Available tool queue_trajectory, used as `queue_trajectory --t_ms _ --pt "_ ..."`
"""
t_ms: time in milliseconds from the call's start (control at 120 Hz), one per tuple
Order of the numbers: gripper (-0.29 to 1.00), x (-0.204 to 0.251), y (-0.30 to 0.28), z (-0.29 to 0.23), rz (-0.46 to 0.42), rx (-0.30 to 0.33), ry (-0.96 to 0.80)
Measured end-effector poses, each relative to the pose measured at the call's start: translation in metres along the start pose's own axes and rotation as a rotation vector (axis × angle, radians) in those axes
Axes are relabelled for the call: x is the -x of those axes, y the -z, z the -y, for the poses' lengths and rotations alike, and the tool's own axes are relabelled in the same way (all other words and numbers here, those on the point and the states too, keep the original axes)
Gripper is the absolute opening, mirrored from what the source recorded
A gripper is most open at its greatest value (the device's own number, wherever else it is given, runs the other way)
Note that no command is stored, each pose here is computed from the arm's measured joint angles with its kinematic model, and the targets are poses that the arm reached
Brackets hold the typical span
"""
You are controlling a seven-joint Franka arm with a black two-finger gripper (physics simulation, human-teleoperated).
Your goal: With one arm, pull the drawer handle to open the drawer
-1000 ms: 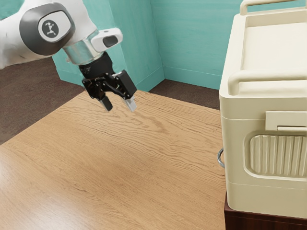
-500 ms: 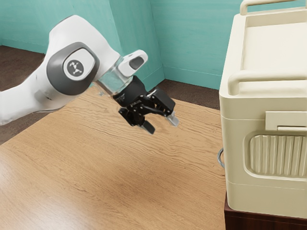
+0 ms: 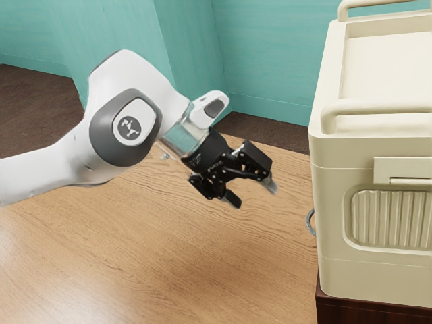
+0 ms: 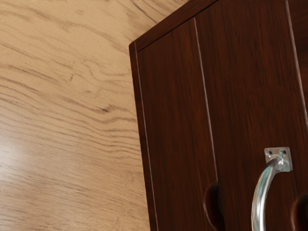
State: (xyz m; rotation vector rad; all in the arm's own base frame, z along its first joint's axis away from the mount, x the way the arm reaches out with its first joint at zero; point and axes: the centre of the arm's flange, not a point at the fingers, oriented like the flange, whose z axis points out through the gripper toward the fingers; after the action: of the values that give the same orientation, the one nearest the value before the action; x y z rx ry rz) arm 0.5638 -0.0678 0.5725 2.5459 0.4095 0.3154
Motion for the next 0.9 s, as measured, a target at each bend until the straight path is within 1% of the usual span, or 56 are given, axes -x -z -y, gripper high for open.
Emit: queue_trajectory --t_ms 200,450,583,700,900 --pt "0.67 0.011 -0.010 -0.021 0.003 0.020 -0.002" --pt "0.63 0.016 -0.027 -0.027 0.005 0.023 0.018" --pt "0.60 0.021 -0.036 -0.037 0.011 0.026 0.012" --pt "0.56 0.019 -0.046 -0.035 0.020 0.019 0.024" --pt "0.48 0.015 -0.047 -0.031 0.012 0.017 0.045"
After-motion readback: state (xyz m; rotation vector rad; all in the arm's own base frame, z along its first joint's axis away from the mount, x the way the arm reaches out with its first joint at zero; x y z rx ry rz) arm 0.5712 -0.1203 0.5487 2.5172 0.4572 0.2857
